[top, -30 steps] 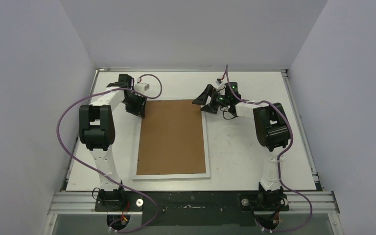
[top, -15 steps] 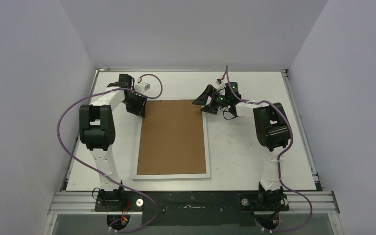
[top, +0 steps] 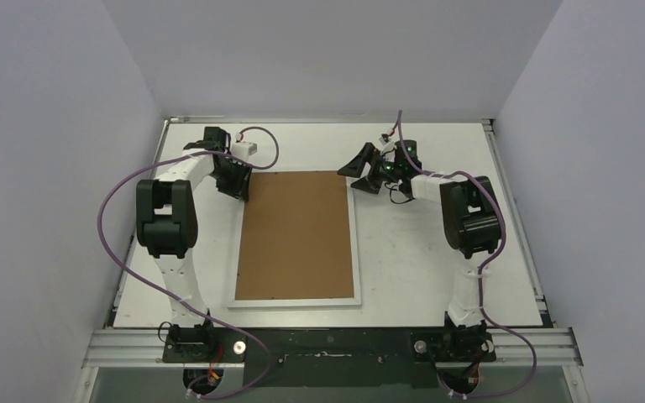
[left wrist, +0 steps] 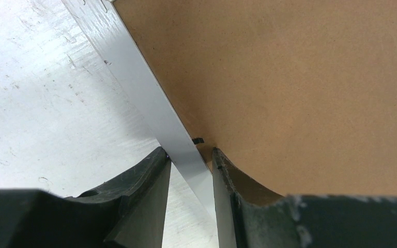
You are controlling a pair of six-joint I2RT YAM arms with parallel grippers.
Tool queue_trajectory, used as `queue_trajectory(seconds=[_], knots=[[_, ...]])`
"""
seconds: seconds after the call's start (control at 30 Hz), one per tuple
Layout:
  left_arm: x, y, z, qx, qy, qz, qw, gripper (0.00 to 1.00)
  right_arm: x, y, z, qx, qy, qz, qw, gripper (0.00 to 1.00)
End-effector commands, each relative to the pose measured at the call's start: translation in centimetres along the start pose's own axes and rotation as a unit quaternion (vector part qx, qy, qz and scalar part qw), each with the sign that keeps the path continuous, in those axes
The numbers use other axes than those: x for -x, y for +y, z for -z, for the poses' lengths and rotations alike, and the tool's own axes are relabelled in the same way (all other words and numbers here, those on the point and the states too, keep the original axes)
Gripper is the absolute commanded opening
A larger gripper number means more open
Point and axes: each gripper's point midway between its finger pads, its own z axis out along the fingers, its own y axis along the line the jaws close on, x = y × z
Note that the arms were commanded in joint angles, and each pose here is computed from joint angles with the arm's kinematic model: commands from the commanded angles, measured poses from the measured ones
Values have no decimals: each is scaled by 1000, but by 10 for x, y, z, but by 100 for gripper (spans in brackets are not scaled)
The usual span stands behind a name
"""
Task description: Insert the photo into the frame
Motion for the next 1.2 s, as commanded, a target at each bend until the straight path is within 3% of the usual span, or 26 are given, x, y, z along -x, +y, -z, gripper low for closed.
queue_trajectory(seconds=[0.0, 1.17], knots=[[-27, -14, -30, -30, 48, -15, 998, 32, 9, 37, 3, 44, -13, 39, 998, 85], [-29, -16, -30, -35, 49, -16, 998, 29, -7, 7, -18, 5, 9, 24, 1000, 83]])
